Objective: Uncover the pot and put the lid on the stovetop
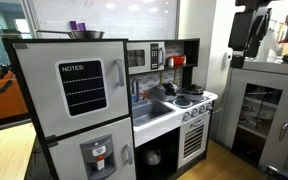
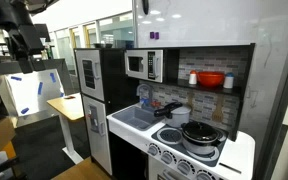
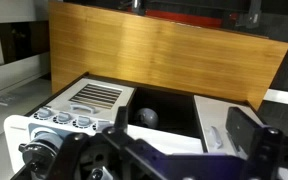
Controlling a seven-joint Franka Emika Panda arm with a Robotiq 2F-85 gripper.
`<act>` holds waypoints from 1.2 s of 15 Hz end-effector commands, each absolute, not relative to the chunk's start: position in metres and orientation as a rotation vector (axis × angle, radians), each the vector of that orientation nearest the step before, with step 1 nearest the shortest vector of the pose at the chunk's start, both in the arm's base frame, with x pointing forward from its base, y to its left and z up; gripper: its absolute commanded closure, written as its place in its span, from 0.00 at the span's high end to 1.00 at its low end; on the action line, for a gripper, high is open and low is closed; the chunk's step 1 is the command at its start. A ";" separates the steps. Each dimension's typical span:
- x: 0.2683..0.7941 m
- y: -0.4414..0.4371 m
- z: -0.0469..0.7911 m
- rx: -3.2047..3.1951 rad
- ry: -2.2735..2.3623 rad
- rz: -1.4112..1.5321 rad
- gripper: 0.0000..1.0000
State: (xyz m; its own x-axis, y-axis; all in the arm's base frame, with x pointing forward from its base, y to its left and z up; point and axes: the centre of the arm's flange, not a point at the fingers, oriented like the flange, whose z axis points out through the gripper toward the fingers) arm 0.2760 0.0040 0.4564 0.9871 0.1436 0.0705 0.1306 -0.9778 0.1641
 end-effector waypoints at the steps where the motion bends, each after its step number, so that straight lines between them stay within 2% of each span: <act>1: 0.275 0.004 0.453 2.973 0.207 0.107 1.00; 13: 0.276 0.004 0.450 2.971 0.224 0.109 1.00; 18: 0.298 0.000 0.463 2.943 0.294 0.170 1.00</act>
